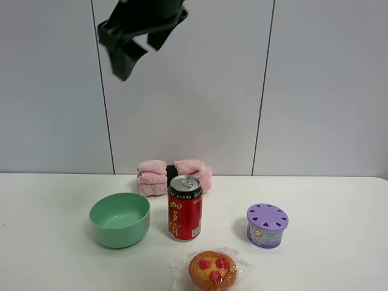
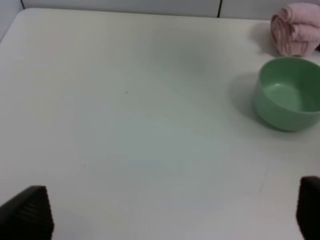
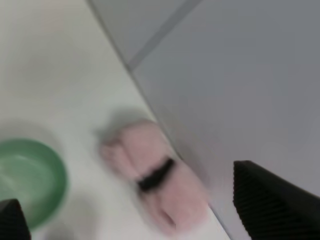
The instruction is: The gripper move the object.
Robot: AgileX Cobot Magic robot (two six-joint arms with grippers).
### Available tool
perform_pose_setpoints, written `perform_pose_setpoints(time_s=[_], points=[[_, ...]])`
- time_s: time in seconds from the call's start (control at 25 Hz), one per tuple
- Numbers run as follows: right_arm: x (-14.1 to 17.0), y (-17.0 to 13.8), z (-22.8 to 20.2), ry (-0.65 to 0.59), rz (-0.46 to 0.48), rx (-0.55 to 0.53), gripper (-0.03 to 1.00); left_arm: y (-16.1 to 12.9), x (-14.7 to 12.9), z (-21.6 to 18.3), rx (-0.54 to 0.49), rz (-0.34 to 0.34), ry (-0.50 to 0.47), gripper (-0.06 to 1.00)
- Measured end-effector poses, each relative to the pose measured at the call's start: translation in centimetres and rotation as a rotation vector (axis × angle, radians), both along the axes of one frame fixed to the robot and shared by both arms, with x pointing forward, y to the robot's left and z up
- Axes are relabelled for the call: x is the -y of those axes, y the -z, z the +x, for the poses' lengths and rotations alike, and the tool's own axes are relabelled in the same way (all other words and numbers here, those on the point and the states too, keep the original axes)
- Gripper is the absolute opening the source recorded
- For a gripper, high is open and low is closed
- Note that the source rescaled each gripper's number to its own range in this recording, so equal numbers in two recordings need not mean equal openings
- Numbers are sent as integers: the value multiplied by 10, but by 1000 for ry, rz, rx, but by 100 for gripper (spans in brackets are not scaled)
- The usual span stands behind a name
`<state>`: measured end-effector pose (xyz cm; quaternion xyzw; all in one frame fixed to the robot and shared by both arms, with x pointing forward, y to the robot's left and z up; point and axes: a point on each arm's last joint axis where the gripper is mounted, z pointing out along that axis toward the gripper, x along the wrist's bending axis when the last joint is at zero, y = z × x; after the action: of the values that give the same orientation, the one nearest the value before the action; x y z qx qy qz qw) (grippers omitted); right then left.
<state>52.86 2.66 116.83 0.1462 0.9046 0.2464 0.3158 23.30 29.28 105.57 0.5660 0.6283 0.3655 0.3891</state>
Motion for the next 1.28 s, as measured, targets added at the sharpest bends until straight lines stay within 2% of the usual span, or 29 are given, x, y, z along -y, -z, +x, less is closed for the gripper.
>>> perform_pose_setpoints(time_s=[0.12, 0.24, 0.52, 0.76, 0.88, 1.0, 1.16, 1.28], points=[[34, -15, 3, 186, -15, -37, 92, 0, 0, 0, 0, 0, 0, 100], [63, -22, 11, 323, 34, -61, 92, 0, 0, 0, 0, 0, 0, 100], [131, -11, -9, 467, 45, -155, 92, 0, 0, 0, 0, 0, 0, 100], [202, 19, -48, 584, 185, -216, 92, 0, 0, 0, 0, 0, 0, 100], [244, 31, -78, 687, 256, -227, 92, 0, 0, 0, 0, 0, 0, 100], [285, 40, -119, 818, 335, -203, 92, 0, 0, 0, 0, 0, 0, 100], [320, 43, -175, 982, 483, -118, 92, 0, 0, 0, 0, 0, 0, 100], [335, 41, -225, 1066, 596, 11, 92, 0, 0, 0, 0, 0, 0, 100]])
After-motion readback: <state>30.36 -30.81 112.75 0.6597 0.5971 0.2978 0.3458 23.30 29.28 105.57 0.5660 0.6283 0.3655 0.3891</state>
